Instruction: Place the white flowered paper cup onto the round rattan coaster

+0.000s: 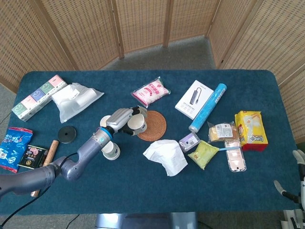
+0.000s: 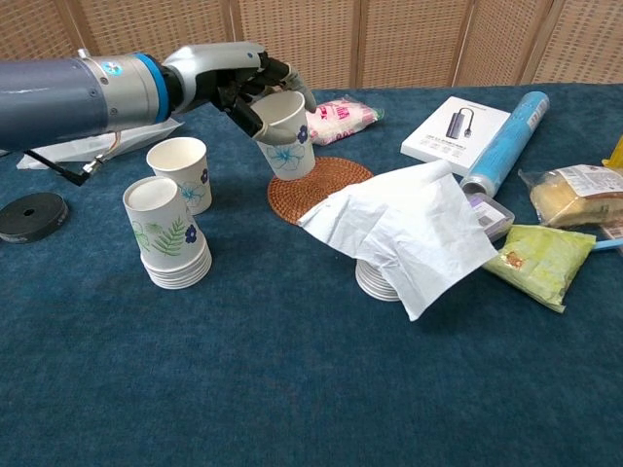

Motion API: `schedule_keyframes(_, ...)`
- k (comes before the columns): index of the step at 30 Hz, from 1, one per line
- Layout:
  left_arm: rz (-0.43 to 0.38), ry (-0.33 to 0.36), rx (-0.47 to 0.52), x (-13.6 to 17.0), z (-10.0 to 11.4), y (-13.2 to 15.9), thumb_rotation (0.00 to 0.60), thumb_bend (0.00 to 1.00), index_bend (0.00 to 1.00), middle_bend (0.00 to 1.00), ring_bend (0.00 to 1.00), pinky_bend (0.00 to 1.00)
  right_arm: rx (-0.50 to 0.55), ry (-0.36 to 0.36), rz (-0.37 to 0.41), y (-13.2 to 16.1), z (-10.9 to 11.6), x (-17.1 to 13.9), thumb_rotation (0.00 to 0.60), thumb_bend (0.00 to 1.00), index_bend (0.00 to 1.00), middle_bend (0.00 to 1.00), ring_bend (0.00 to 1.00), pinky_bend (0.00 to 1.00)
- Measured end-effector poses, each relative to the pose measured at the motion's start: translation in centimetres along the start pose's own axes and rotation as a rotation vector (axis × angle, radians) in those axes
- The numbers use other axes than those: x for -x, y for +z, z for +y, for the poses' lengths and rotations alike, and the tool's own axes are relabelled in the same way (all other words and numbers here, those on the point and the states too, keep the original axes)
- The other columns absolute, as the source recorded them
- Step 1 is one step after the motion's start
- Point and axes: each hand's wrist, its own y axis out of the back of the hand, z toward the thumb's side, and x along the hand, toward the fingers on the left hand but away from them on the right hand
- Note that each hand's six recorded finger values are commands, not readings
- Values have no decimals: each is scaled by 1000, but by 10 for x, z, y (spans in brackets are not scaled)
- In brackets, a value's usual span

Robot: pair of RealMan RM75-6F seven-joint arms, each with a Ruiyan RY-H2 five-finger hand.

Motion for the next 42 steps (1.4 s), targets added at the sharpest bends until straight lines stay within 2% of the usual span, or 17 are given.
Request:
schedule_keyframes(12, 27, -14, -13, -47, -20, 2, 600, 370, 315, 215, 249, 386, 2, -31, -43, -12, 12, -7, 600, 253, 0, 0, 0, 0)
schedule_keyframes(24, 25, -52, -47, -70, -40, 12, 600, 370, 314, 211, 230, 357, 5, -41, -72, -21, 16, -14, 600, 253, 0, 0, 0, 0)
schedule_keyframes(42, 20, -45, -86, -75, -27, 17, 600, 371, 318, 210, 230, 357, 9, -43, -73, -22, 16, -14, 600, 252, 0, 0, 0, 0)
